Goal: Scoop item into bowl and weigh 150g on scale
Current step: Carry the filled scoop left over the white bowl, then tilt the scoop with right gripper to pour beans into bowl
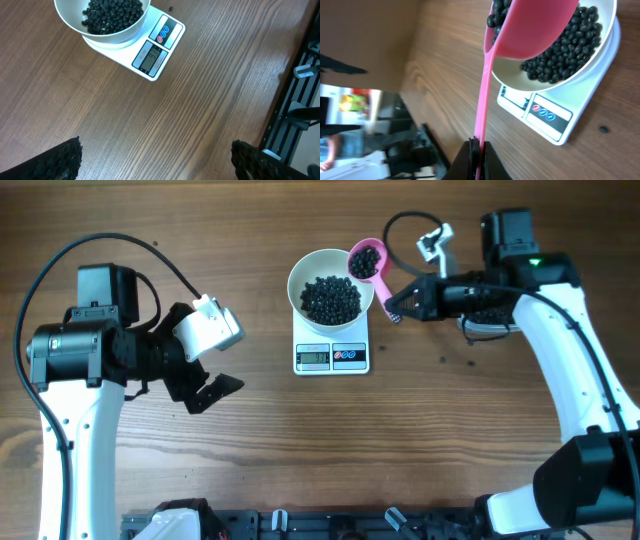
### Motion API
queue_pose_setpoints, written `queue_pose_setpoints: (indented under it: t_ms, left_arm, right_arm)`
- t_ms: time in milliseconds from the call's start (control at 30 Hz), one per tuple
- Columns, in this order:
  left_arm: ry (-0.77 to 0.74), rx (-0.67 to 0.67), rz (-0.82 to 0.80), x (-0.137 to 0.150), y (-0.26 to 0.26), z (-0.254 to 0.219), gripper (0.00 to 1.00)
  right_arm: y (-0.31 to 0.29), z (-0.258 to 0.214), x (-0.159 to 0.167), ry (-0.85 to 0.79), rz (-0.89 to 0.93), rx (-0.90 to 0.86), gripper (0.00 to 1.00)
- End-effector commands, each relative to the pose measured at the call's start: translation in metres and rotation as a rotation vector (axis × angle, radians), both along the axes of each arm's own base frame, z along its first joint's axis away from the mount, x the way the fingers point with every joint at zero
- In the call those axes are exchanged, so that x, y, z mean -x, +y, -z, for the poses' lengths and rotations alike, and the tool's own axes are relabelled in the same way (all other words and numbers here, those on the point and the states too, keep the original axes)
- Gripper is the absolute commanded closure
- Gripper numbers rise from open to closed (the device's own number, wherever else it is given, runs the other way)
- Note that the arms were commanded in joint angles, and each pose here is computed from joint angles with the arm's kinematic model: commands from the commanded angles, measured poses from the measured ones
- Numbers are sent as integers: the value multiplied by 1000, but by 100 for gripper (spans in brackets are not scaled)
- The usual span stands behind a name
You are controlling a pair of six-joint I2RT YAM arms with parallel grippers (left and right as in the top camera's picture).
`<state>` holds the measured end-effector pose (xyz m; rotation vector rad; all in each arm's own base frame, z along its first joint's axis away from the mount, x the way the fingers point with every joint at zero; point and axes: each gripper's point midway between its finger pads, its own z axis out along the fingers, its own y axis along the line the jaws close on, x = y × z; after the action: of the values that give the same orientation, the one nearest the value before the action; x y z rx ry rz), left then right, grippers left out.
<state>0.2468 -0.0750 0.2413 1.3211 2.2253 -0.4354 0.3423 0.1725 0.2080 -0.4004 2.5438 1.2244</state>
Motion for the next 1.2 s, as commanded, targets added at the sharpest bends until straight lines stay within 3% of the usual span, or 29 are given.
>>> queue_pose_setpoints:
  t_ms: [0, 833, 1167]
  left_arm:
    - [-41, 14, 18, -1, -2, -10, 0]
    - [-41, 14, 18, -1, -2, -10, 0]
    - [-41, 14, 18, -1, -2, -10, 0]
  right_arm:
    - [-1, 8, -1, -53, 10, 121, 95]
    - [8, 31, -19, -289, -44, 478, 95]
    - [12, 30, -21, -320, -55, 490, 95]
